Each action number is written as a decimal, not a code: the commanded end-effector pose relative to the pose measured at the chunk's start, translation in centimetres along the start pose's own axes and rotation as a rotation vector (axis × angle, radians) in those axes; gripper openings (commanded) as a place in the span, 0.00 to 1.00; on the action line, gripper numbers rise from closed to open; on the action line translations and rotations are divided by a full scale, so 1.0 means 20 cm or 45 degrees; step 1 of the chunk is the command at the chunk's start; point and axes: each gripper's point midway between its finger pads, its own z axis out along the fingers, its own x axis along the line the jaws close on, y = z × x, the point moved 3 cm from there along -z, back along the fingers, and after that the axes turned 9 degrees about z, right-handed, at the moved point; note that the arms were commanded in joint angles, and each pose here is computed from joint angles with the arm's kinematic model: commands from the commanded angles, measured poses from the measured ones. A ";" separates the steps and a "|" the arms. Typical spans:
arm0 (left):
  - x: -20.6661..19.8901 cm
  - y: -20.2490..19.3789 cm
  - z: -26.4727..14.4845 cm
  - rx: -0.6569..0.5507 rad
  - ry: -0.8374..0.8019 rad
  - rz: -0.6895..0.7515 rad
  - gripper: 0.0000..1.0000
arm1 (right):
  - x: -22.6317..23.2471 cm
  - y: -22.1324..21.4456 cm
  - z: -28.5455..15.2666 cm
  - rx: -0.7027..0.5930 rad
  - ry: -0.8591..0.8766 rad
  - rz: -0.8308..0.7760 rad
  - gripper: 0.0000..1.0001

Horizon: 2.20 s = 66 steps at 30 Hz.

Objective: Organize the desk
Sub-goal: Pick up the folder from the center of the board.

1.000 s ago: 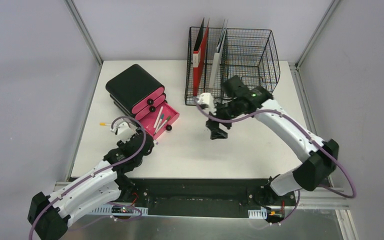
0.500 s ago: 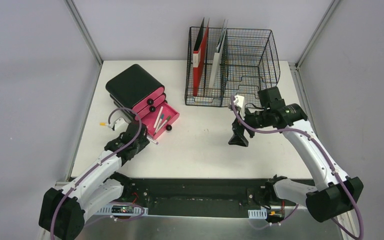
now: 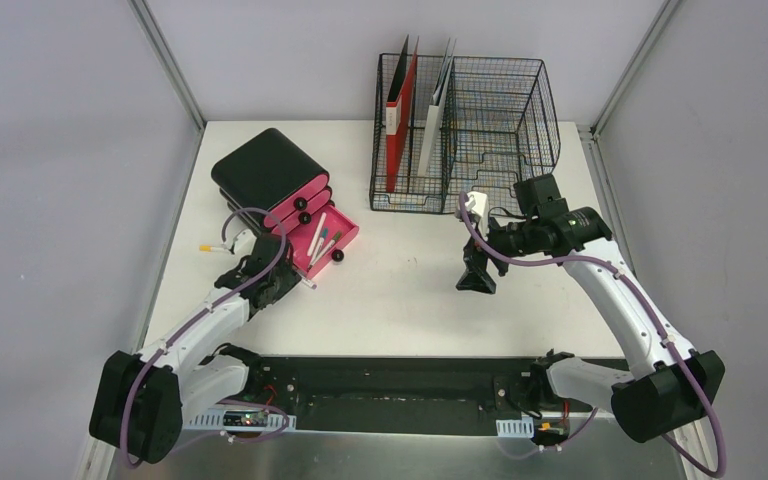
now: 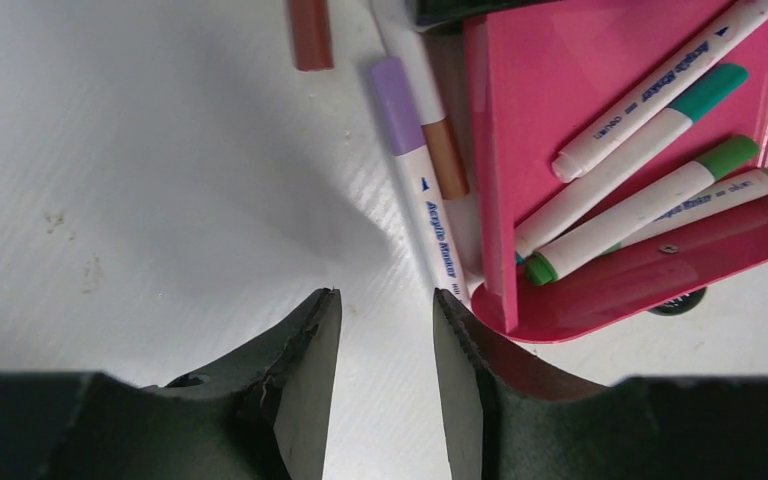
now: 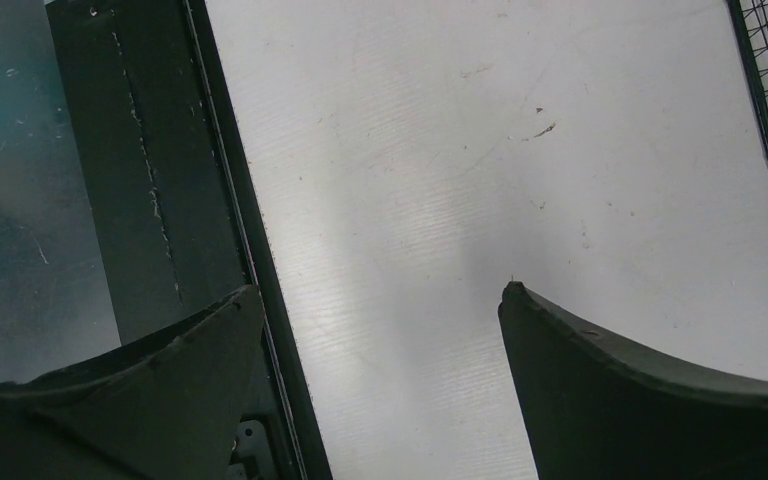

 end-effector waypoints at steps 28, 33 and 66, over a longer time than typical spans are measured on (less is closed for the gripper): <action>-0.06 0.00 0.11 0.103 0.027 -0.078 0.41 | 0.02 0.05 -0.02 -0.064 0.007 -0.083 0.91; -0.04 -0.02 0.12 0.147 0.067 -0.066 0.37 | 0.02 0.05 -0.02 -0.067 0.011 -0.084 0.91; -0.02 0.12 -0.26 -0.184 -0.319 0.040 0.00 | 0.03 0.06 -0.03 -0.077 0.022 -0.093 0.92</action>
